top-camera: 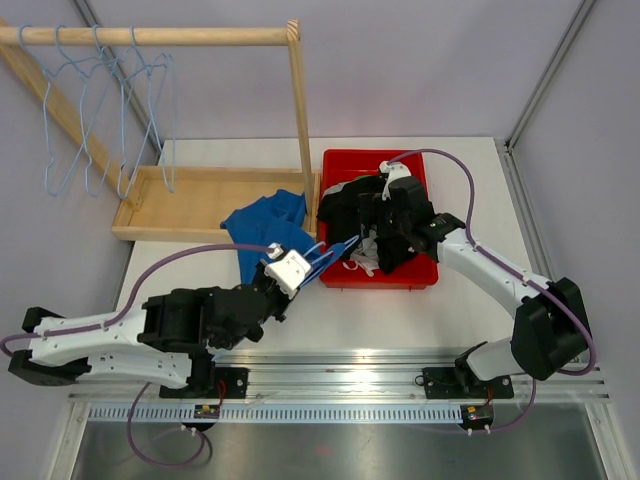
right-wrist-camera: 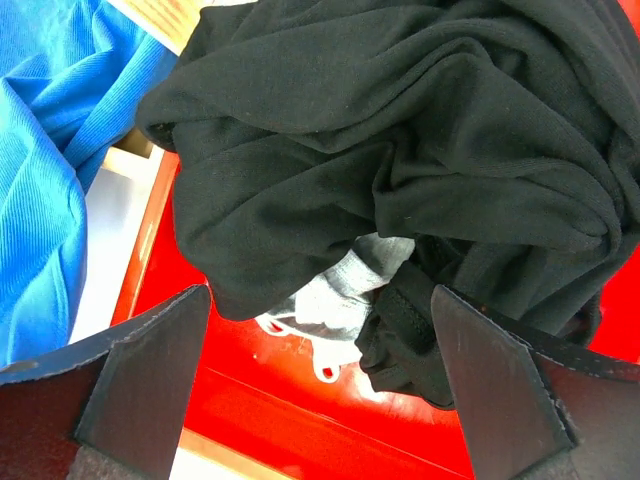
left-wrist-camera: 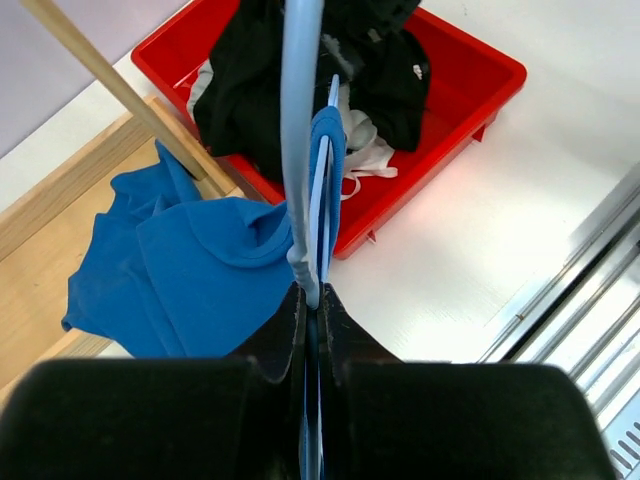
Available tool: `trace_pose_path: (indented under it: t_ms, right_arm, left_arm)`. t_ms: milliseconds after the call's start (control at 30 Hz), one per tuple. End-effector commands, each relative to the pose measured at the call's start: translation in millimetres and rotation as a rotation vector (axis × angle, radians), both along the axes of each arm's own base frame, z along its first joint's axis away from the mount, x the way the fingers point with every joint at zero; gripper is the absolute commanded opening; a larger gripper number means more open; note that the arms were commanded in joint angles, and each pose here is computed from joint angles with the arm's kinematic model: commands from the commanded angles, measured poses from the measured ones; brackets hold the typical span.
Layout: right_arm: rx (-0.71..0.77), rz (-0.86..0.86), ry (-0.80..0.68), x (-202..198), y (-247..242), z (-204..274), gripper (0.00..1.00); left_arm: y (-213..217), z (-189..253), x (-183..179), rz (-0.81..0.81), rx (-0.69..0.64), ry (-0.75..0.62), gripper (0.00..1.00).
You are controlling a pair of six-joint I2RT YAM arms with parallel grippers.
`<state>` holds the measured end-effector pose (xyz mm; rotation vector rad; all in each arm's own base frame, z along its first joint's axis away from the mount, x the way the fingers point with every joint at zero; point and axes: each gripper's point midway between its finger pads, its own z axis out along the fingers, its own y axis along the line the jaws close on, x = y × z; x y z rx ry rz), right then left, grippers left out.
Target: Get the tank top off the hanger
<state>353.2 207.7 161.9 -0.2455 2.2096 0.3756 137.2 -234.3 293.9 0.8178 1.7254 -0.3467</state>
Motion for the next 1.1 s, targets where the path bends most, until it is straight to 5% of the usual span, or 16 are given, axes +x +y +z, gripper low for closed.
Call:
trace_pose_path:
  t_ms: [0, 300, 600, 833, 1067]
  right_arm:
    - [0.005, -0.017, -0.064, 9.4, 1.5, 17.3, 1.0]
    - [-0.007, -0.111, -0.175, 6.5, -24.5, 52.1, 0.99]
    - [0.124, -0.114, -0.409, -33.5, -49.4, 142.1, 1.0]
    - [0.351, 0.267, -0.525, -98.0, -6.1, 183.9, 0.98]
    - [0.483, 0.463, -0.5, -114.9, 30.5, 184.5, 0.87]
  left_arm:
    - [-12.6, 22.7, -4.1, 0.052, -0.121, -0.027, 0.0]
    - [2.0, 60.9, -18.0, 0.192, -0.234, -0.164, 0.0]
    - [46.2, 67.8, -2.6, 0.338, -0.407, -0.163, 0.0]
    - [50.7, 72.5, -4.2, 0.266, -0.471, -0.141, 0.0]
    - [29.7, 77.7, -11.3, 0.215, -0.447, -0.146, 0.0]
